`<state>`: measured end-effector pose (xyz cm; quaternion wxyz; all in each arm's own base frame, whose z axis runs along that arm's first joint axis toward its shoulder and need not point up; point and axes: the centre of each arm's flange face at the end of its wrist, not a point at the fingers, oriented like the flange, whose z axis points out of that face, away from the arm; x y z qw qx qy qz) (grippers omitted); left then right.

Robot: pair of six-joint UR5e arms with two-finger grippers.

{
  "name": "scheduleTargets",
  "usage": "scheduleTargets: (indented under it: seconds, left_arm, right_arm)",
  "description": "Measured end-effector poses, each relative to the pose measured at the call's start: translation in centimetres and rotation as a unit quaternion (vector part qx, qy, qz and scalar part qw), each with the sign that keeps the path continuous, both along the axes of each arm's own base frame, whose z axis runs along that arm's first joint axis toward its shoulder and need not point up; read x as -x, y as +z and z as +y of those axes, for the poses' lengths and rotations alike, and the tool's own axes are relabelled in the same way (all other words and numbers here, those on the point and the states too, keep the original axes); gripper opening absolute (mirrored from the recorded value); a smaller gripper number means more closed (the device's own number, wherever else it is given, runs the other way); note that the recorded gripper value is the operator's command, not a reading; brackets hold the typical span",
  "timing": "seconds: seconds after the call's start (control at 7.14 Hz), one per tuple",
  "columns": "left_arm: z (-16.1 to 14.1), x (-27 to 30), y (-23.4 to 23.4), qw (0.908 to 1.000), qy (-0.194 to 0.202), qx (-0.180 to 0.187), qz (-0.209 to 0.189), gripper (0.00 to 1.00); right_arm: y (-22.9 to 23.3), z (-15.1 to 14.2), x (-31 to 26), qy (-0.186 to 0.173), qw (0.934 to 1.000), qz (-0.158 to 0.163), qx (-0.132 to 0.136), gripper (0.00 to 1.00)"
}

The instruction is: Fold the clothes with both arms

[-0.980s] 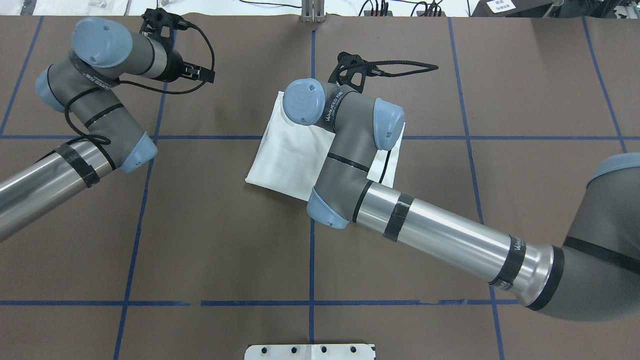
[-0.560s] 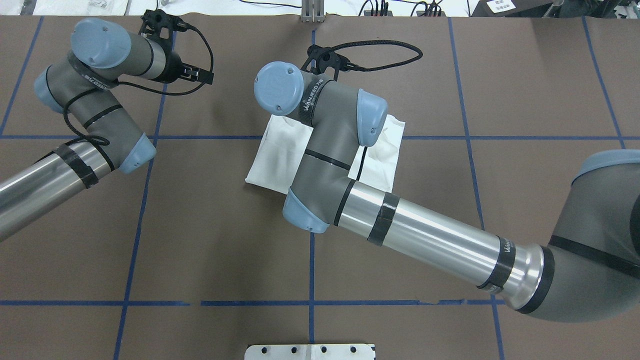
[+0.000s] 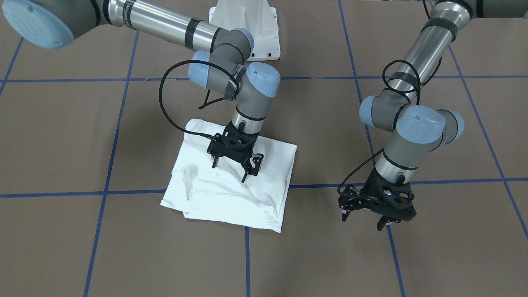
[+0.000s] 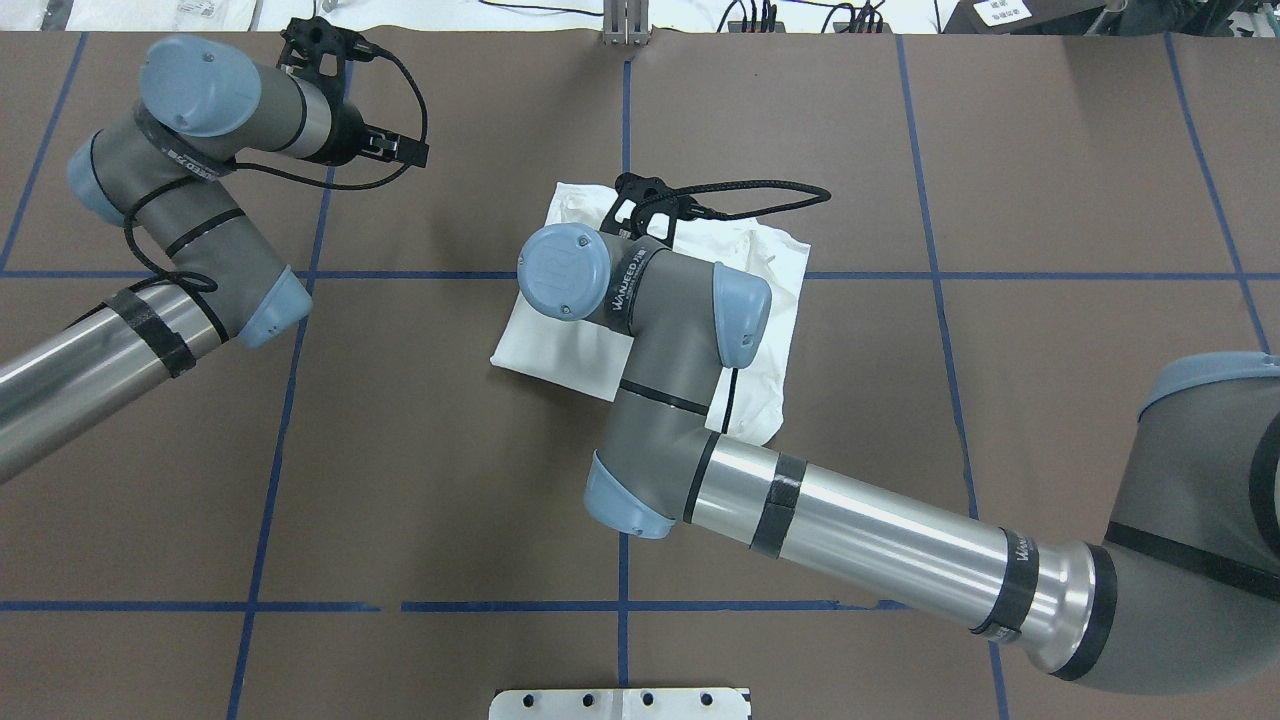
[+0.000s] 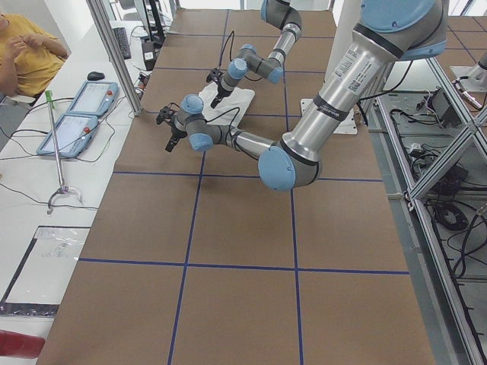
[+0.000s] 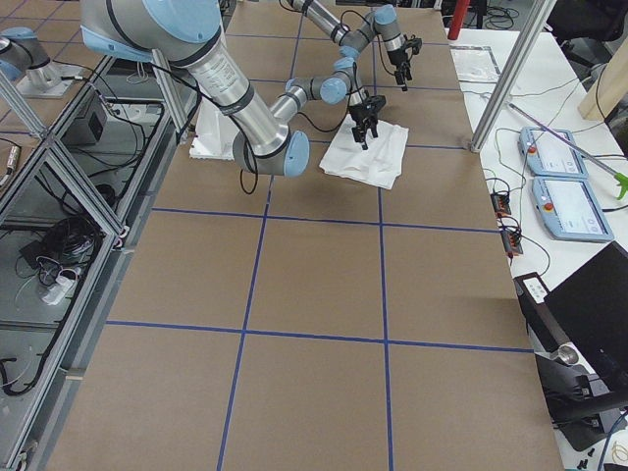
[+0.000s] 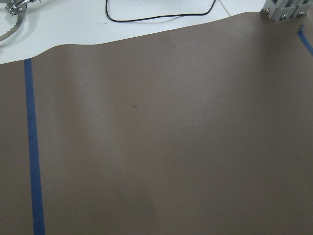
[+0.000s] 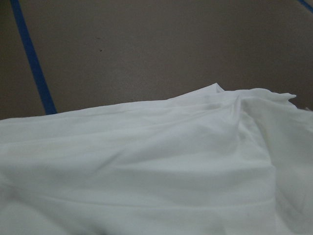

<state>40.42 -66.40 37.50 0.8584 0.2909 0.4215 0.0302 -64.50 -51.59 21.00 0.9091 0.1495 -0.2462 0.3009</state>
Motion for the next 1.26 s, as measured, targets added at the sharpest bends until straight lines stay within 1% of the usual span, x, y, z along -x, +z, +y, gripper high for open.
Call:
scheduleTargets:
  seconds: [0.14,0.42,0.56,0.7,0.84,0.98,1.12,1.26]
  left_arm:
    - [0.1,0.0,0.0,1.0000,0.000,0.000,0.000,1.00]
    - [0.2,0.1,0.0,1.0000,0.000,0.000,0.002,1.00]
    - [0.3,0.0,-0.1,1.0000,0.000,0.000,0.002,1.00]
    - [0.4,-0.2,-0.1,1.0000,0.001,0.000,0.002,1.00]
    - [0.4,-0.2,-0.2,1.0000,0.002,-0.001,0.003,1.00]
    - [0.6,-0.3,-0.5,1.0000,0.003,-0.003,0.005,1.00]
    - [1.0,0.0,-1.0,0.9999,0.007,-0.006,0.009,1.00]
    - [2.1,0.7,-0.8,0.9998,0.017,-0.005,0.013,1.00]
  right_arm:
    - [1.6,-1.4,-1.0,0.005,0.9998,0.019,-0.005,1.00]
    - [5.7,-5.5,-3.2,0.025,0.9970,0.070,-0.024,1.00]
    - [7.9,-7.4,-4.4,0.029,0.9954,0.085,-0.033,1.00]
    - [9.4,-9.2,-6.1,0.023,0.9940,0.097,-0.043,1.00]
    - [10.0,-10.6,-7.6,0.011,0.9935,0.101,-0.052,1.00]
    - [9.5,-11.6,-8.8,-0.011,0.9947,0.085,-0.058,1.00]
    - [7.9,-12.3,-10.2,-0.048,0.9962,0.047,-0.055,1.00]
    - [6.1,-12.6,-12.2,-0.092,0.9945,0.006,-0.049,1.00]
